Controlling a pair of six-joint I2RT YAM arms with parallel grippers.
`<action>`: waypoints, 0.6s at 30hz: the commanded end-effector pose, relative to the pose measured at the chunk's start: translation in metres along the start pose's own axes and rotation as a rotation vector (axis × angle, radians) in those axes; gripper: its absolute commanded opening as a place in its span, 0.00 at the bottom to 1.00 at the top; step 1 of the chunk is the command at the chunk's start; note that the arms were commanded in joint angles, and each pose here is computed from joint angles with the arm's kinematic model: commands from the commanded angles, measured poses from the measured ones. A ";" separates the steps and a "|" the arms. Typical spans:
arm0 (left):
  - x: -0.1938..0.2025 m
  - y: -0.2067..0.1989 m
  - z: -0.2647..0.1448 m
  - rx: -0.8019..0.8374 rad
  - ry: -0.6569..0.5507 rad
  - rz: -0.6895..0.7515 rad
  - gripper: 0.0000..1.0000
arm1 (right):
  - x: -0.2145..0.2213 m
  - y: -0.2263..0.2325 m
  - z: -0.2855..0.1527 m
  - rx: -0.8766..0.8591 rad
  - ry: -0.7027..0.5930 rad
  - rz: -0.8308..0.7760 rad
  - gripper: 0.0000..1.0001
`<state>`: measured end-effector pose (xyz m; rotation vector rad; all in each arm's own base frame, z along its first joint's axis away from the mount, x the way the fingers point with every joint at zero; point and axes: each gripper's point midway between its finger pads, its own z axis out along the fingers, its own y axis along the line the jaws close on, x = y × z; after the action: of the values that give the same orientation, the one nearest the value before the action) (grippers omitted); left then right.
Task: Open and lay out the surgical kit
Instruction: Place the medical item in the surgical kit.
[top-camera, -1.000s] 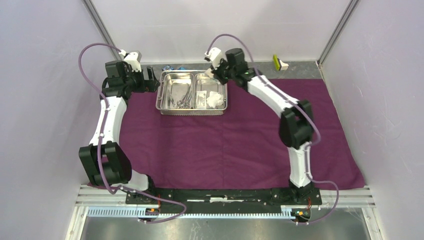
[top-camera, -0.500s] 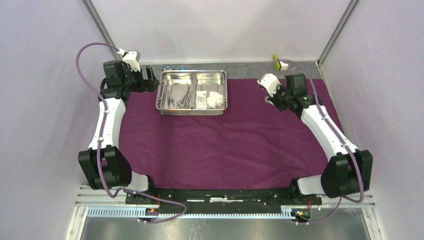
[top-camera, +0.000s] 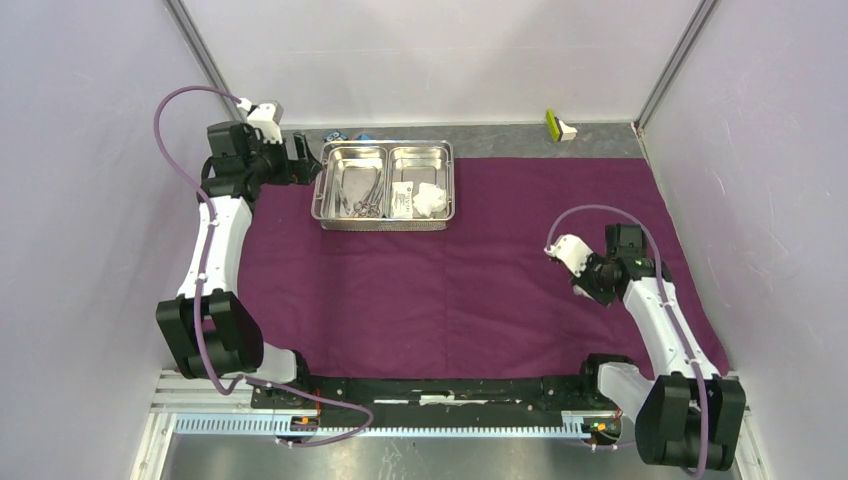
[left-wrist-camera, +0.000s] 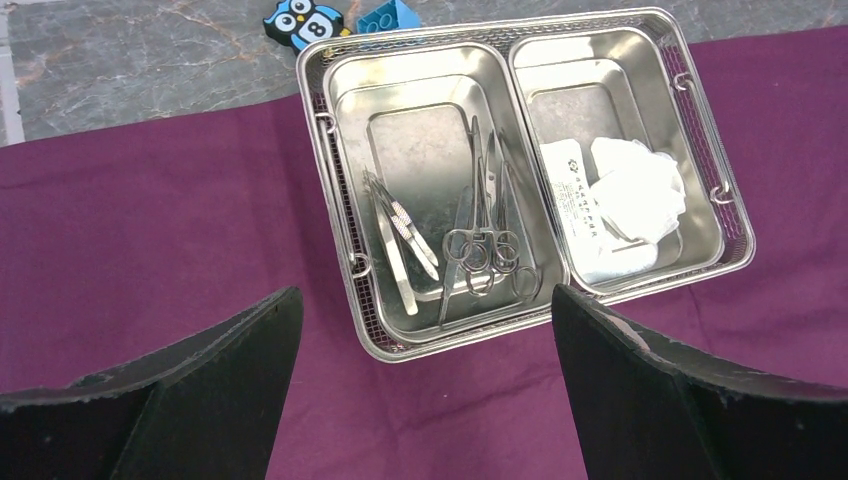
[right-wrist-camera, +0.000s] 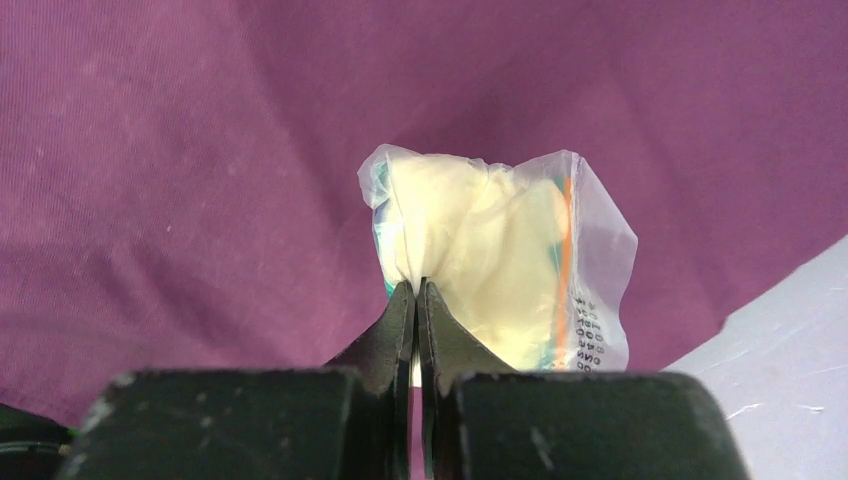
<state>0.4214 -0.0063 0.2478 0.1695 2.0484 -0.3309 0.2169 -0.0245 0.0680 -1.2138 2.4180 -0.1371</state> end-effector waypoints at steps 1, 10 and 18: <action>-0.004 -0.006 0.005 0.035 -0.020 -0.016 1.00 | 0.014 0.015 0.003 -0.045 -0.008 -0.057 0.03; -0.001 -0.012 0.005 0.064 -0.017 -0.036 1.00 | 0.036 0.021 0.016 -0.094 0.013 -0.020 0.07; 0.000 -0.011 0.005 0.057 -0.018 -0.035 1.00 | 0.039 0.011 0.020 -0.082 0.005 0.006 0.24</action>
<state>0.4200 -0.0124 0.2370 0.1662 2.0716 -0.3834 0.1844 -0.0454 0.0296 -1.2193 2.5140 -0.0291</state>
